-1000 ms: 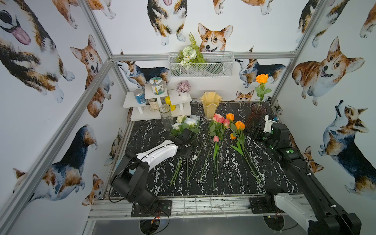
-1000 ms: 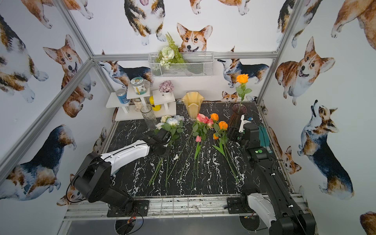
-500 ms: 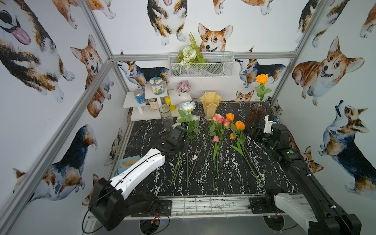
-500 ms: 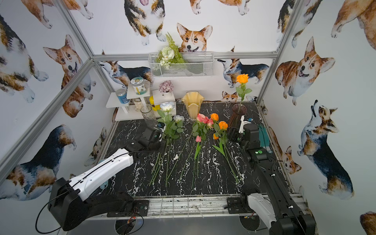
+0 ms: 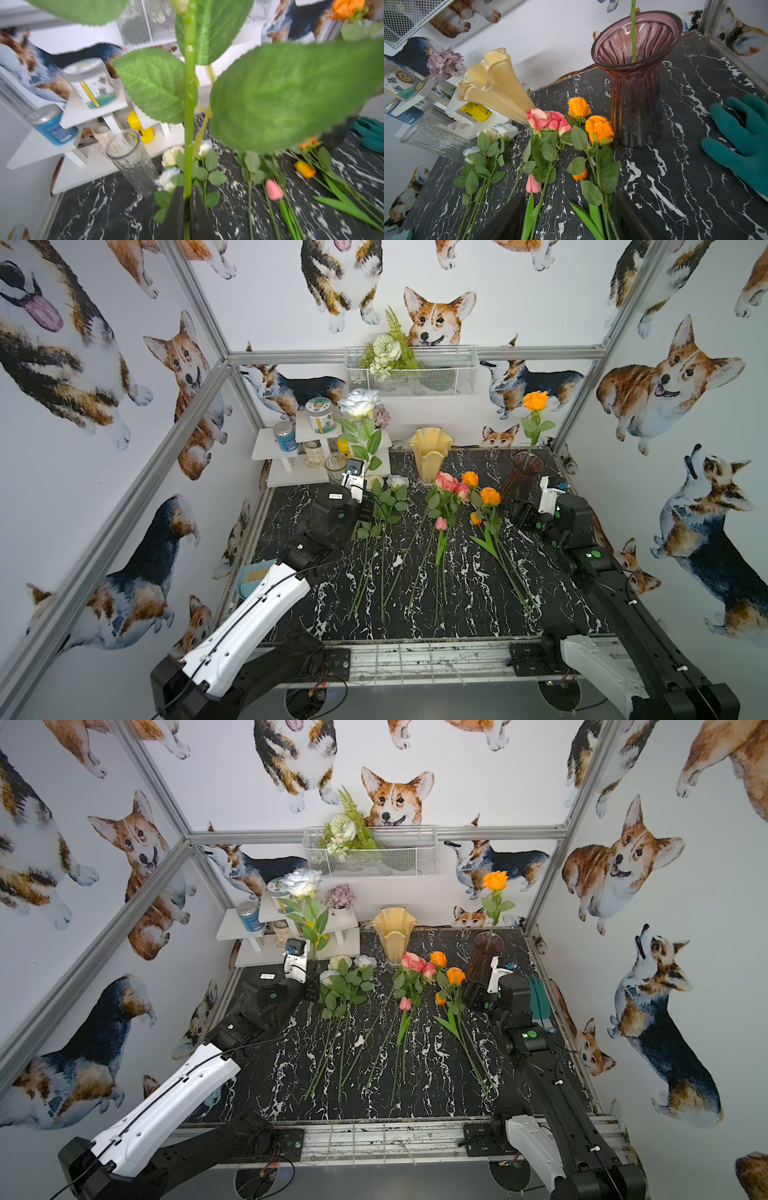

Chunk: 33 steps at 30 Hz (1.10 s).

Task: Arrange the flowers in different vases according to their variety
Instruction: Insert the flower into the vase.

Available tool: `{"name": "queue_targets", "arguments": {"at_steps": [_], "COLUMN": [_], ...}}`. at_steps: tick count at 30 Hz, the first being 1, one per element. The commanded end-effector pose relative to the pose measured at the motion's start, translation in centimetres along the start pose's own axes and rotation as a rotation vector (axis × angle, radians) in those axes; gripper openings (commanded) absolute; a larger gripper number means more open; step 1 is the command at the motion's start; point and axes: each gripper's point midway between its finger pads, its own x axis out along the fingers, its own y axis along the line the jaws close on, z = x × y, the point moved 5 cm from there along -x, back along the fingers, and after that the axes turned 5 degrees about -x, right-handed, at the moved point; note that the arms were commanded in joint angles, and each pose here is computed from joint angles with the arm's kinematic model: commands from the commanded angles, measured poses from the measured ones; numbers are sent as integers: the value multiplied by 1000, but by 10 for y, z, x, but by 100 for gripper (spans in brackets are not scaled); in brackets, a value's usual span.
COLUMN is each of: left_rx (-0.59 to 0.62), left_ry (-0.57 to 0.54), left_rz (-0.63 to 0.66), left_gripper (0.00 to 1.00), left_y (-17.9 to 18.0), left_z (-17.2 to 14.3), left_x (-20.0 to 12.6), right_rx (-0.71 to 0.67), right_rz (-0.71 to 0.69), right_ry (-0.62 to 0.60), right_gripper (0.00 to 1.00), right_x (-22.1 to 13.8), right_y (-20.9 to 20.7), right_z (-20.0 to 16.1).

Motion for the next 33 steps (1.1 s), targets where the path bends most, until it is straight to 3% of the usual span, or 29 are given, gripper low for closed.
{"name": "queue_targets", "arguments": {"at_steps": [1,9,17,25,33], "left_rx": [16,-39,-62,-61,-81], "left_ry": [-143,-325,-477,-491,-459], "left_rz": [29,81,66,58,68], "left_gripper": [0,0,0,0,0], "left_y": [16,69,91,101,115], "left_z": [37,87,105,94,61], "left_x": [6,30,52,84,110], "right_rx": [8,12,10,13,9], "right_rz": [40,57,57,58,51], "right_ry": [-49,-65,-75,-76,-77], "right_gripper": [72,72,72,73,73], "right_x": [-3,-5,-4,-4,-5], "right_y": [7,10,10,9,8], "right_z": [10,13,14,13,11]}}
